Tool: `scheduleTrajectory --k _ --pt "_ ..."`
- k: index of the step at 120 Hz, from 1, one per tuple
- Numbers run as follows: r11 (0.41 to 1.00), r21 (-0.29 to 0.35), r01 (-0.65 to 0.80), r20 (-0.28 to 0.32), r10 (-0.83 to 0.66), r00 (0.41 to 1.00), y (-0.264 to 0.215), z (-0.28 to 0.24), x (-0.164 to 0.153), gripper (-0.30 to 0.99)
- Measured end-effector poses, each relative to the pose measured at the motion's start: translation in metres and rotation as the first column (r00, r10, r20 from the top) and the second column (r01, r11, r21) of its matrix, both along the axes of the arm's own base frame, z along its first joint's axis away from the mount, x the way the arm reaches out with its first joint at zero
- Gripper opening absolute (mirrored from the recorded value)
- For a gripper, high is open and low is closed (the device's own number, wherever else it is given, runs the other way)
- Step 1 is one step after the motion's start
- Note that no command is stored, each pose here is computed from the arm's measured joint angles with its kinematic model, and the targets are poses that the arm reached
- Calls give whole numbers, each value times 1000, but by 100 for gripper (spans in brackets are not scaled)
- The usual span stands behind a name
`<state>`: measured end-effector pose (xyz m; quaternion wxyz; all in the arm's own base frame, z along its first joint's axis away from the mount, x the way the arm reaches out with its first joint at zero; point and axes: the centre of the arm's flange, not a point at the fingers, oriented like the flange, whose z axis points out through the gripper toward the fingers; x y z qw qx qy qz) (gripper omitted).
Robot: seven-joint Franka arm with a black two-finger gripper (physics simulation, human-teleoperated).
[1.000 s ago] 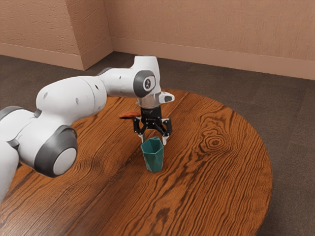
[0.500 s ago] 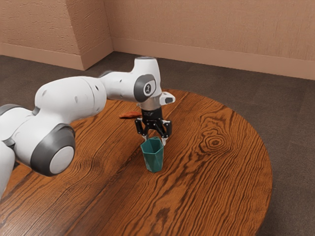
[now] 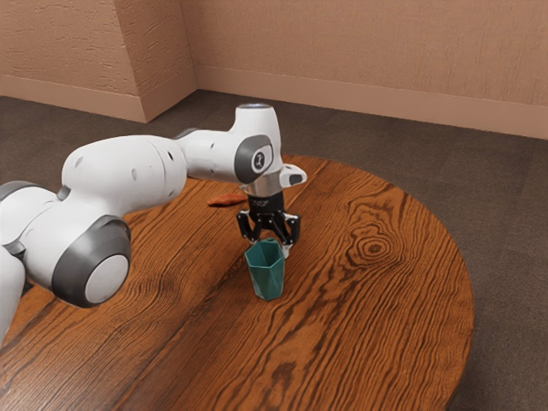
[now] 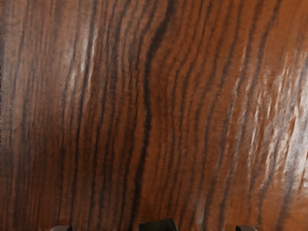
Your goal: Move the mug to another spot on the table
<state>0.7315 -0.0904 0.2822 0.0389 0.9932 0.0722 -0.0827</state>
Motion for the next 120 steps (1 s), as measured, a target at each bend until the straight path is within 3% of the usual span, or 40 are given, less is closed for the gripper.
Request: scheduleTrajectory --k 69,120 --pt "998 5 -61 -9 61 998 2 0 -3 15" --pt "997 9 -82 -18 82 997 0 13 -5 9"
